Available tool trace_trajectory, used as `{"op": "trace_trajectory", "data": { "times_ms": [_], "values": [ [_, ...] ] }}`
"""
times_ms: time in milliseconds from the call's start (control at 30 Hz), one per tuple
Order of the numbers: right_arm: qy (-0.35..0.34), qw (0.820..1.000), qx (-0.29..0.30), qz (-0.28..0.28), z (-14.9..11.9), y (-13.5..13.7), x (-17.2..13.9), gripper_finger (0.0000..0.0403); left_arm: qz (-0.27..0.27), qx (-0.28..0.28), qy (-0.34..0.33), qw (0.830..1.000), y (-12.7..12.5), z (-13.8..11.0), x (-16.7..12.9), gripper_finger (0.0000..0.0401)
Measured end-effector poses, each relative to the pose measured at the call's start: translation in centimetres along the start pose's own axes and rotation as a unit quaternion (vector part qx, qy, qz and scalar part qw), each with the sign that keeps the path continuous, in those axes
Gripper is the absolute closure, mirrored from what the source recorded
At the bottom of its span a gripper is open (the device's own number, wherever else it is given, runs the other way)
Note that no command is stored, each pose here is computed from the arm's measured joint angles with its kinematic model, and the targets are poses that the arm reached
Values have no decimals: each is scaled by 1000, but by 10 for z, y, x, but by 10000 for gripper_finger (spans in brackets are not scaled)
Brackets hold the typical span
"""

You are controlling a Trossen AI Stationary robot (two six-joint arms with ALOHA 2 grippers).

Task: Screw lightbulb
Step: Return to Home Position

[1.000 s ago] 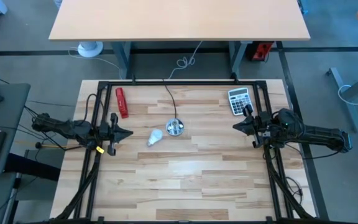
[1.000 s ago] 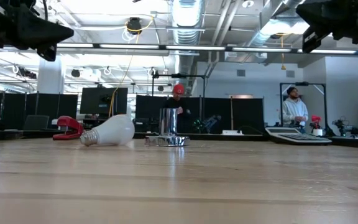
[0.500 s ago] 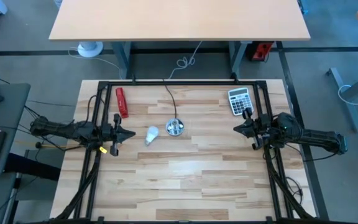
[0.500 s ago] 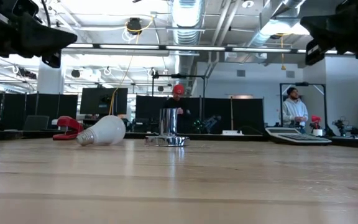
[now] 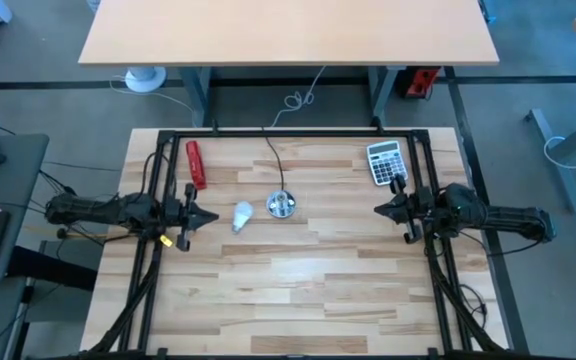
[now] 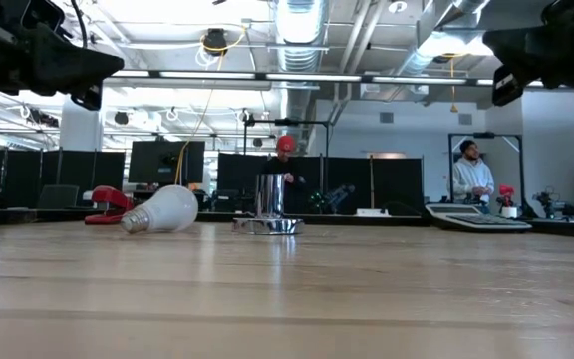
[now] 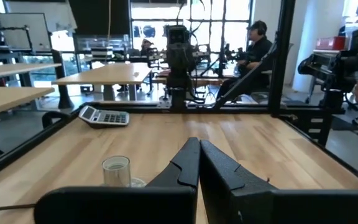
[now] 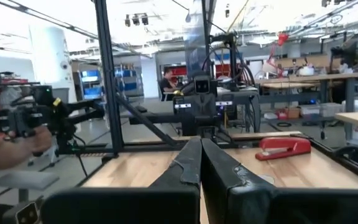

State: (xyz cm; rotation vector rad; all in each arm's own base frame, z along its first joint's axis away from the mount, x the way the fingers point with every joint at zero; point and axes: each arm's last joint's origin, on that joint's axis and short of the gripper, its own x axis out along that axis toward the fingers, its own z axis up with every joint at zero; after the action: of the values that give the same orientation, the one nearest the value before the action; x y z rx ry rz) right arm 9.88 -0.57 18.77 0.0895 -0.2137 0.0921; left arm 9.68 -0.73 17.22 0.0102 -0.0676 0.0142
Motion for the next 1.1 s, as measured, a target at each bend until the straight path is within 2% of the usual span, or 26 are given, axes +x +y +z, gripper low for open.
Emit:
{"op": "trace_trajectory", "data": {
  "times_ms": [233,300,467,600,700,867,1100],
  "values": [
    [8,1000,-6,-3,-2,0,0,394,-19,-1,-2,1000,5,0,1,401],
    [13,1000,8,-7,-3,0,0,393,-28,-10,13,999,5,-3,1,401],
    [75,994,44,-67,-16,-5,1,392,-52,2,14,999,3,-3,1,401],
    [86,991,81,-69,-19,-5,3,392,-64,6,13,998,1,-3,0,401],
    [81,993,71,-52,-18,-3,4,392,-73,5,11,997,0,-3,0,401],
    [54,998,17,-22,-12,1,6,392,-74,2,1,997,0,-1,0,401],
    [54,998,13,-26,-12,0,6,392,-64,-31,14,997,1,-3,0,401]
  ]
}}
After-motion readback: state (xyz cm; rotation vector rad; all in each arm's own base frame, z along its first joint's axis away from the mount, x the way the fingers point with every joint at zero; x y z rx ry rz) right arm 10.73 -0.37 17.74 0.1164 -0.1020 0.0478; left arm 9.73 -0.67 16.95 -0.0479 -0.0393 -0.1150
